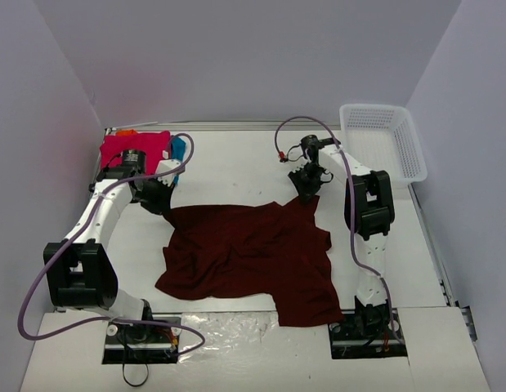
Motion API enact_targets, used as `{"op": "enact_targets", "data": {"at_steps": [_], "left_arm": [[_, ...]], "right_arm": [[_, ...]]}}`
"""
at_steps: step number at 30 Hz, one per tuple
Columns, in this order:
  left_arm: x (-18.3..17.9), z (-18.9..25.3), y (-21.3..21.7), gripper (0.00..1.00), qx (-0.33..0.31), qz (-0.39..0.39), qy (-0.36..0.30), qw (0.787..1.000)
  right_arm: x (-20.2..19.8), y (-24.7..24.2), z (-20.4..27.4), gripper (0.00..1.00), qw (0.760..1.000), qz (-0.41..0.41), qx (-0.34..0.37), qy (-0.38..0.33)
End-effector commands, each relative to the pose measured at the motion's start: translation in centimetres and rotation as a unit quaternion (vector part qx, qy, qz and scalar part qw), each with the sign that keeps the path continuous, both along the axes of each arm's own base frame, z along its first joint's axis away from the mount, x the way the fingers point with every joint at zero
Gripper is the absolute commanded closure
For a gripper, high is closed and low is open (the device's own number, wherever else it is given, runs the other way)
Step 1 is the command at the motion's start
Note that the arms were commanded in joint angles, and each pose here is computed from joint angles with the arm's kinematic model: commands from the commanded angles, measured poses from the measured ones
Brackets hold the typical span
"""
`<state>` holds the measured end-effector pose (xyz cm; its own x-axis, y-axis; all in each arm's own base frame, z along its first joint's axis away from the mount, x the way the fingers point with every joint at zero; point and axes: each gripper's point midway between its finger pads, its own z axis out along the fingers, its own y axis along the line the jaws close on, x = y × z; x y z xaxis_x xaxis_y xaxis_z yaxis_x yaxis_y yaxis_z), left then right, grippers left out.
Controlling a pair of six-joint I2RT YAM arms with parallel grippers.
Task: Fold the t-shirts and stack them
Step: Flatten out the tshirt
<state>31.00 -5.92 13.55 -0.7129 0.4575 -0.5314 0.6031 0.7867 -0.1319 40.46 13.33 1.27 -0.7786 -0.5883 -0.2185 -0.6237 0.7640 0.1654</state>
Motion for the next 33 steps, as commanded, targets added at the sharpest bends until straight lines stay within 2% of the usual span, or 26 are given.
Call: {"op": "enact_targets", "data": {"at_steps": [1,6,9,13,17,21,25,29,33], "left_arm": [[0.2,0.5,-0.4,0.97,-0.012,0.002,-0.007,1.0],[0.6,1.2,-0.3,0.98,-0.014,0.007,-0.017,1.0],[1.7,2.4,0.2,0.98,0.001,0.018,-0.038,0.999],[4.0,7.2,0.7,0.98,-0.004,0.043,-0.092,0.995],[4.4,12.0,0.6,0.98,-0.014,0.053,-0.143,0.988],[2.7,15.0,0.5,0.98,-0.02,0.052,-0.171,0.984],[-0.1,16.8,0.4,0.97,-0.022,0.047,-0.201,0.978],[-2.4,15.5,0.4,0.98,-0.019,0.043,-0.194,0.98],[-4.1,12.7,0.4,0.98,-0.018,0.039,-0.169,0.985]], "right_arm": [[-1.1,-0.2,-0.1,1.0,1.0,0.004,-0.008,0.023],[-1.2,-0.5,2.1,1.0,1.0,0.011,-0.005,0.003],[0.3,-1.6,5.6,1.0,0.999,0.001,-0.017,-0.05],[4.4,-3.3,14.1,1.0,0.989,-0.035,0.023,-0.144],[4.6,-3.6,19.9,1.0,0.977,-0.044,0.047,-0.201],[2.3,-3.7,24.4,1.0,0.966,-0.041,0.065,-0.245],[-1.2,-3.8,25.4,1.0,0.965,-0.029,0.074,-0.25],[-5.2,-3.8,25.5,1.0,0.965,-0.014,0.086,-0.249],[-8.3,-4.3,22.2,1.0,0.974,-0.011,0.08,-0.21]]}}
